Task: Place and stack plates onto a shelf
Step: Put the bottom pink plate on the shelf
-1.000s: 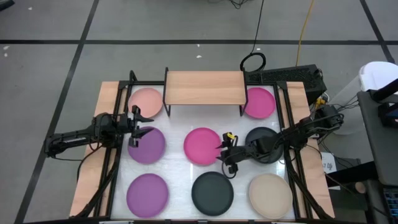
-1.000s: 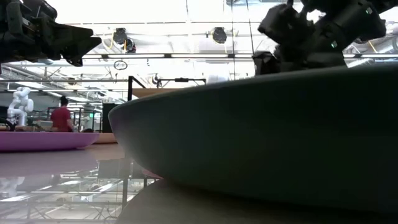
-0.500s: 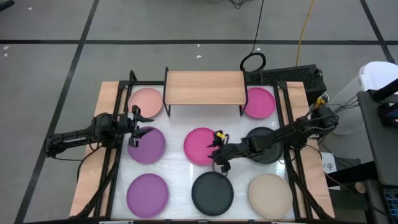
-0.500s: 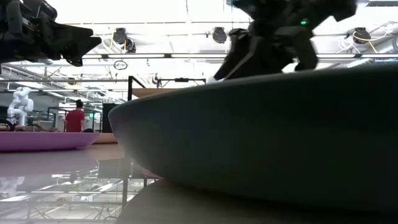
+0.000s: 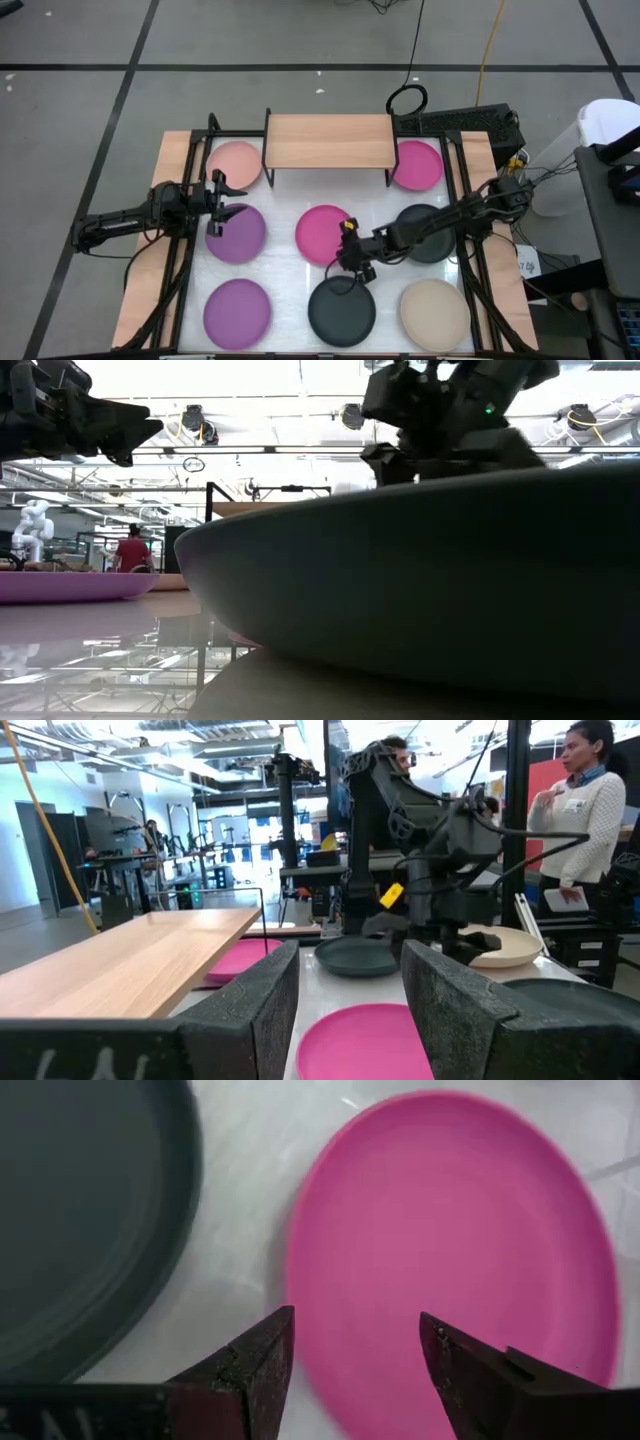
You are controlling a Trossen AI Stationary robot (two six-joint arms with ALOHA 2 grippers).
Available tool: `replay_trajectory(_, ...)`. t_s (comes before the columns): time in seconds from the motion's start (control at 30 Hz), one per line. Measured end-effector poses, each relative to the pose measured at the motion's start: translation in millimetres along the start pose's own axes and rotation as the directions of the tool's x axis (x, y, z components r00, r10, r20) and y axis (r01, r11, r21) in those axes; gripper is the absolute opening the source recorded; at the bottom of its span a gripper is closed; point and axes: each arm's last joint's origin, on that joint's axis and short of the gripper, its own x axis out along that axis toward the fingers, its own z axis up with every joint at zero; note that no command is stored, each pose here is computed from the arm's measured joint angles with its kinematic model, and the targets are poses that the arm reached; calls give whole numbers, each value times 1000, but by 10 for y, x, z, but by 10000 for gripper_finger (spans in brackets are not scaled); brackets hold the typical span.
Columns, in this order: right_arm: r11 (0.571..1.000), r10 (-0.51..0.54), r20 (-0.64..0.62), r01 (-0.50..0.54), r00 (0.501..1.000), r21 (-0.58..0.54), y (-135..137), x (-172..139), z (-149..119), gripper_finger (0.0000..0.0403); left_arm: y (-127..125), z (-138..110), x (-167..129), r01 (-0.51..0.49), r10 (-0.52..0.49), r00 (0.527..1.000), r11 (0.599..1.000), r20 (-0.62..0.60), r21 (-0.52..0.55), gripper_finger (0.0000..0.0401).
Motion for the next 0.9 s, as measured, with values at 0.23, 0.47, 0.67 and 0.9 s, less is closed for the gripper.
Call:
replay_trajectory(0.23, 1000, 12, -80, -12, 997, -3, 83, 89, -243, 196, 0, 0, 0, 0, 0, 1000, 1000, 0, 0, 184)
replay_trajectory(0.47, 1000, 7, -73, -7, 997, 2, 128, 167, -409, 196, 0, -1, 0, 0, 0, 1000, 1000, 0, 0, 184)
replay_trajectory(0.67, 999, -20, -34, 19, 999, -42, 136, 196, -444, 187, 0, -1, 0, 0, 0, 1000, 1000, 0, 0, 184)
replay_trajectory(0.9, 996, -49, -39, 46, 998, -75, 130, 205, -451, 107, 0, -1, 0, 0, 0, 1000, 1000, -1, 0, 184)
